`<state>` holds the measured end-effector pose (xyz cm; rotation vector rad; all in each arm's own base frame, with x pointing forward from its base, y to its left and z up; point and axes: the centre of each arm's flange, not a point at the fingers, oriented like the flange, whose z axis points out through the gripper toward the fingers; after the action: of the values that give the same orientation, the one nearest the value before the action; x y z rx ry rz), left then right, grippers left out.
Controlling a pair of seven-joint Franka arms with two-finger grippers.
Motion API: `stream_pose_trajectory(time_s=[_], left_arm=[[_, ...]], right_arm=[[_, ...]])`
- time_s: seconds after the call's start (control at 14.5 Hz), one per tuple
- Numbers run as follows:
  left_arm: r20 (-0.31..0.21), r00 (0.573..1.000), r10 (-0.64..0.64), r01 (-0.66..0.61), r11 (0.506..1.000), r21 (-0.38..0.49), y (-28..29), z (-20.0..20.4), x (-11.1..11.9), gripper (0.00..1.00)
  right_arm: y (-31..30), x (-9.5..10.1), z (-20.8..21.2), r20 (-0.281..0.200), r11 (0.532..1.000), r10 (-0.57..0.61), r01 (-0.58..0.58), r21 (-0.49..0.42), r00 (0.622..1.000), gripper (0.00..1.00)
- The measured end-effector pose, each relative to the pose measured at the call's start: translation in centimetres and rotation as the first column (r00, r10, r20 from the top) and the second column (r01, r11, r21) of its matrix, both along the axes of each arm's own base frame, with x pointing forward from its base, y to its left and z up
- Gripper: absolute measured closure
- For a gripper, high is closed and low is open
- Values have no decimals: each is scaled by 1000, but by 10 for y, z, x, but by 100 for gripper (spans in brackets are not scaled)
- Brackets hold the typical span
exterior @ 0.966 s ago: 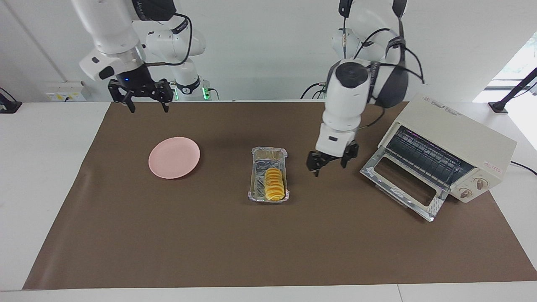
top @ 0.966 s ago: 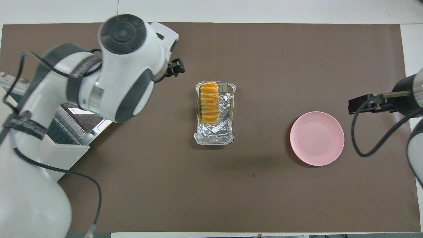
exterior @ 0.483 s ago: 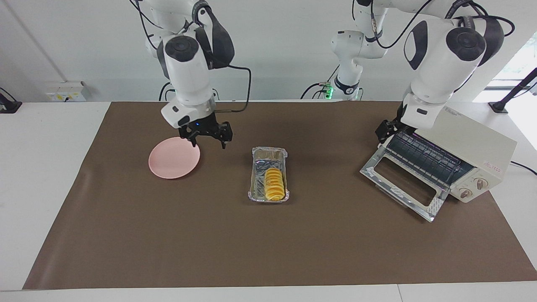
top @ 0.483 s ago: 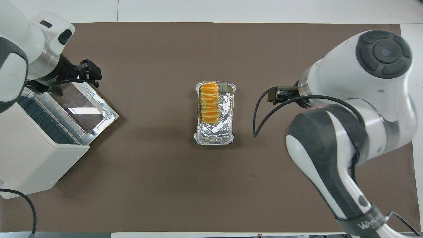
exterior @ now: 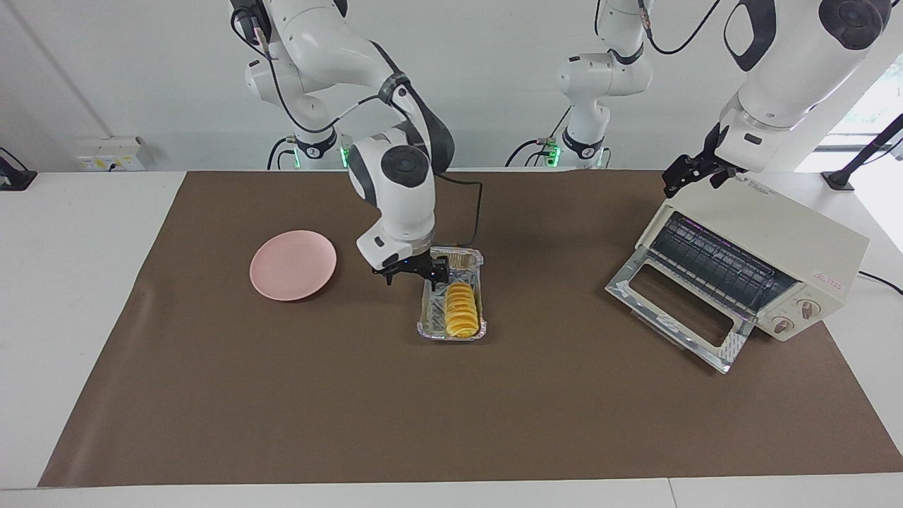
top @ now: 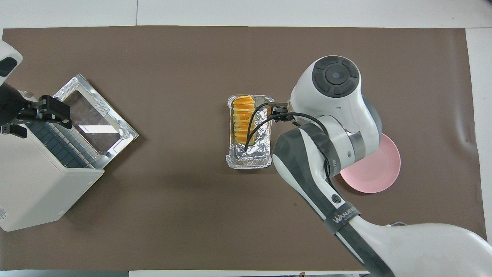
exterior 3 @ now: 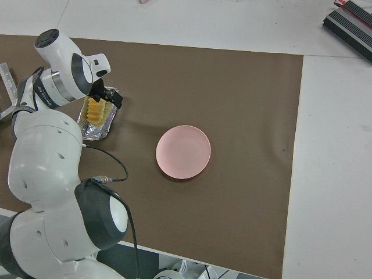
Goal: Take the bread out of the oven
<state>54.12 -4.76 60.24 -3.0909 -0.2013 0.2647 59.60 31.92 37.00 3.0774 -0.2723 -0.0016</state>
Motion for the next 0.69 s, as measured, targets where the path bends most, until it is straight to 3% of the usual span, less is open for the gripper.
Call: stream_pose_trajectory(time_s=[0.28, 0.62, 0.69], left_arm=[[-11, 1000, -26, 26, 1000, -4, -1, -7, 0, 0], [-5, 997, -72, 72, 997, -13, 3, -4, -1, 0], [-4, 997, -73, 73, 997, -14, 4, -3, -1, 0]], right_arm=[[-7, 16, -26, 18, 1000, -18, 18, -2, 1000, 0], [-5, 13, -48, 20, 1000, -12, 12, 3, 1000, 0], [-5, 12, -49, 18, 1000, -11, 11, 3, 1000, 5]])
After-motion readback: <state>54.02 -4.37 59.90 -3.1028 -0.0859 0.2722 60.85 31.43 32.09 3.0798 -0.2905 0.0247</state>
